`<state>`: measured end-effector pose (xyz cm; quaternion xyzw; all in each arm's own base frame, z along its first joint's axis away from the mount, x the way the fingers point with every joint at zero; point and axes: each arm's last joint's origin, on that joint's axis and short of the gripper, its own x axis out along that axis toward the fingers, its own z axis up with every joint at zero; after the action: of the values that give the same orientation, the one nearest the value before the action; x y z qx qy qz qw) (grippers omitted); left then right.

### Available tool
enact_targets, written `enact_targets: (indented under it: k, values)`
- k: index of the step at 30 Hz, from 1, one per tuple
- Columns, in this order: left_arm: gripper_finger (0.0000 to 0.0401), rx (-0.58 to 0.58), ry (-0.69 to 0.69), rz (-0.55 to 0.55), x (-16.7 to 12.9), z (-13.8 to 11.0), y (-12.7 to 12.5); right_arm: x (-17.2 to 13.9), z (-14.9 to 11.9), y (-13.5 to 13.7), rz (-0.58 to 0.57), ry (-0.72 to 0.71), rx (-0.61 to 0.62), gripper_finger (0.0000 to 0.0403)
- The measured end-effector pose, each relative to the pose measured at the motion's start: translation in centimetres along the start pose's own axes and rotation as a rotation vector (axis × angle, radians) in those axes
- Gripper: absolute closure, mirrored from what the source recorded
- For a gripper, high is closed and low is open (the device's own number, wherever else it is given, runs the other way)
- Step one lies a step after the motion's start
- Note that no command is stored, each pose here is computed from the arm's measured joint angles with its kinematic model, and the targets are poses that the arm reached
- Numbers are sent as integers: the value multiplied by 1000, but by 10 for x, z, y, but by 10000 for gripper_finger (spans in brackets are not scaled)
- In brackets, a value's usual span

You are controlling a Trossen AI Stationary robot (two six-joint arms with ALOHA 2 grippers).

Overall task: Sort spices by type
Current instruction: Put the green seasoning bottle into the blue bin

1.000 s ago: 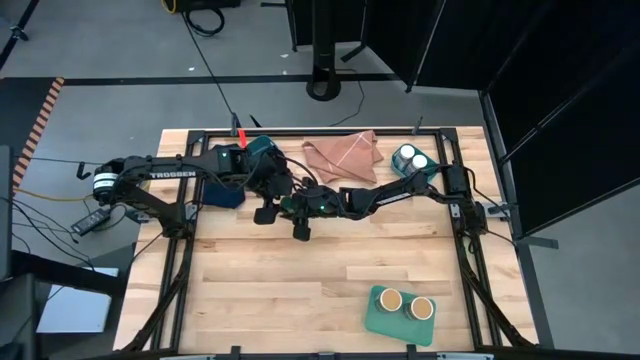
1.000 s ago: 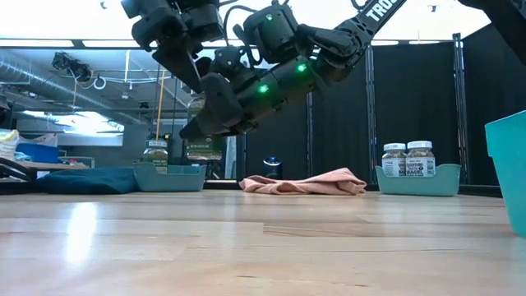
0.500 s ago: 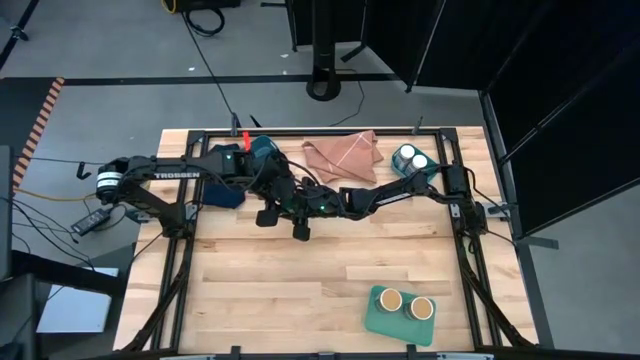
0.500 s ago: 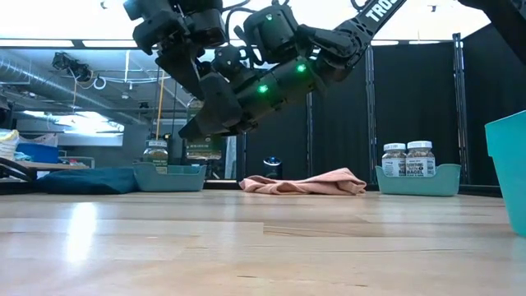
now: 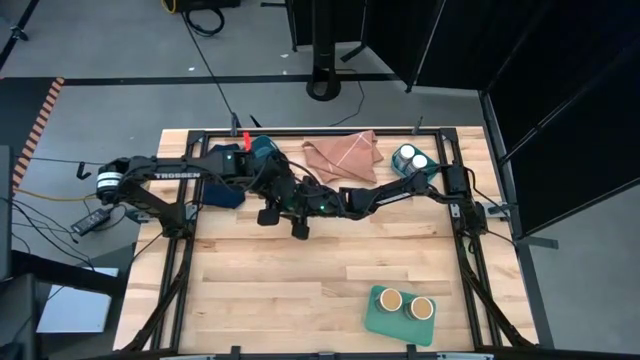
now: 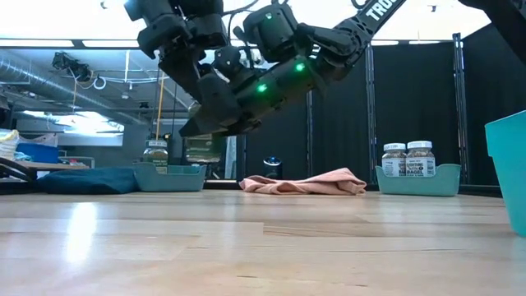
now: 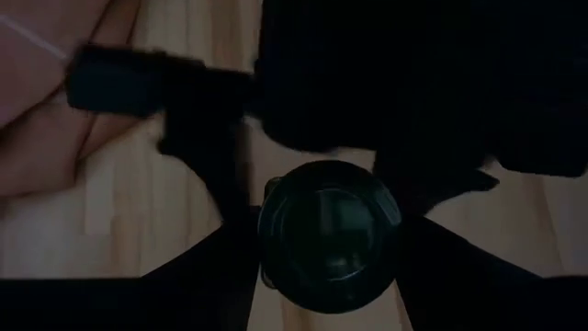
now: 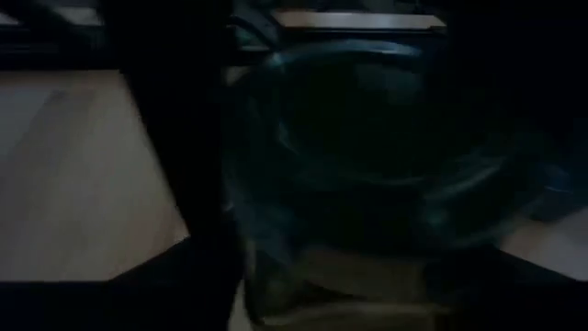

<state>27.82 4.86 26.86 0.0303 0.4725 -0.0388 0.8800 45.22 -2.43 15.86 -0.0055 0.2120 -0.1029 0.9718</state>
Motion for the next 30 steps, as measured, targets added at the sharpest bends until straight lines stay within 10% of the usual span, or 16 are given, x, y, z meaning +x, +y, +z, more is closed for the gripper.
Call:
enact_targets:
  k: [7,30]
  values:
    - [191,6,6,-1,1,0,0,0,-1,-1,-63,17,45,51]
    - [191,-79,-50,79,-33,-12,22,-1,-6,0,-53,63,73,82]
